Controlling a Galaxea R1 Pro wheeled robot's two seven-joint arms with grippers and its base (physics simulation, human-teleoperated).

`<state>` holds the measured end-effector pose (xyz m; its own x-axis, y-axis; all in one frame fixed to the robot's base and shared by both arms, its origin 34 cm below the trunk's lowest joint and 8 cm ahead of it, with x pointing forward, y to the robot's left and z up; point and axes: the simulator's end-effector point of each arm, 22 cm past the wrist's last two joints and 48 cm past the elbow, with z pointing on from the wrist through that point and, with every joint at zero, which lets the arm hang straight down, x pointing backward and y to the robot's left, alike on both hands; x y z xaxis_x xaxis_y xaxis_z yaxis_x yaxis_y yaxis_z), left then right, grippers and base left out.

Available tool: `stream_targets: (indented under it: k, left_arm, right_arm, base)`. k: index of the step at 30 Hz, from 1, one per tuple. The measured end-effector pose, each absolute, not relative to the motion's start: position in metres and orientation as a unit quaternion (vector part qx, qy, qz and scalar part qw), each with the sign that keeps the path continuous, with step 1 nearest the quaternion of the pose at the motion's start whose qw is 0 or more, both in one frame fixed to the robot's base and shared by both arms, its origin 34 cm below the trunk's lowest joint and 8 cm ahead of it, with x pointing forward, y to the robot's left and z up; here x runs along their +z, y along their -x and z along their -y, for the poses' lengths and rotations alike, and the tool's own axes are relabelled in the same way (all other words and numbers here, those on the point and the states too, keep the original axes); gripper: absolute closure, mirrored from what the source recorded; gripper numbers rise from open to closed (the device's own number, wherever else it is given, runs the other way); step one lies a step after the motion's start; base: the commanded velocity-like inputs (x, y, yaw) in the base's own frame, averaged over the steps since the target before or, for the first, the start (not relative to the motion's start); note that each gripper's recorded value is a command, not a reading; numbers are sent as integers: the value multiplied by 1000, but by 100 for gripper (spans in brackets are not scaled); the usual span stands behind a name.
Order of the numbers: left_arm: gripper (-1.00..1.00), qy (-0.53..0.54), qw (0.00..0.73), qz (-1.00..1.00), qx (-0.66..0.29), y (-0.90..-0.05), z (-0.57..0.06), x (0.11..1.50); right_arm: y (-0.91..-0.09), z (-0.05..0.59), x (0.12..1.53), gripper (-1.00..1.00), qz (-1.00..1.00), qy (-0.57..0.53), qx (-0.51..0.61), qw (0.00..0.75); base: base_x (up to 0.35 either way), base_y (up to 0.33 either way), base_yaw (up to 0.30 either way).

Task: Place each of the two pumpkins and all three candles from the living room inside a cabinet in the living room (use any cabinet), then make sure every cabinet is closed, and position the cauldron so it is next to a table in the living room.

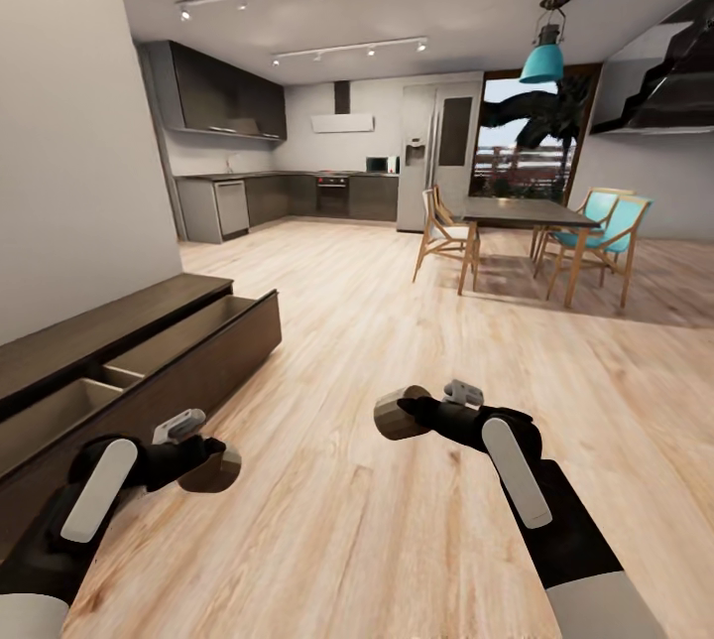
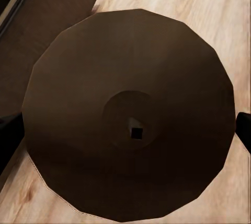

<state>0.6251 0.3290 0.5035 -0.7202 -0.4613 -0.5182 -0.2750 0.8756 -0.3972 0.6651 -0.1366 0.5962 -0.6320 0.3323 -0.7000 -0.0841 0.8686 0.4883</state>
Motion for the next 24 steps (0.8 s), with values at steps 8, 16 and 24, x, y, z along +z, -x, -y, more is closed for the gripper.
stream_targets:
  k: [8,16,24]
  left_arm:
    - [100,200,315,-916,-148,-625,-328,503]
    - [100,192,313,-919,-146,-625,-323,501]
    - [100,192,313,-919,-145,-624,-324,502]
  right_arm:
    - [-665,137,596,100,-869,-72,246,423]
    - [-665,137,591,100,-872,-74,245,418]
    - [-668,152,590,100,-871,-91,241,419]
  base:
    - [0,0,-287]
    - [0,0,-290]
    - [120,-9,-220]
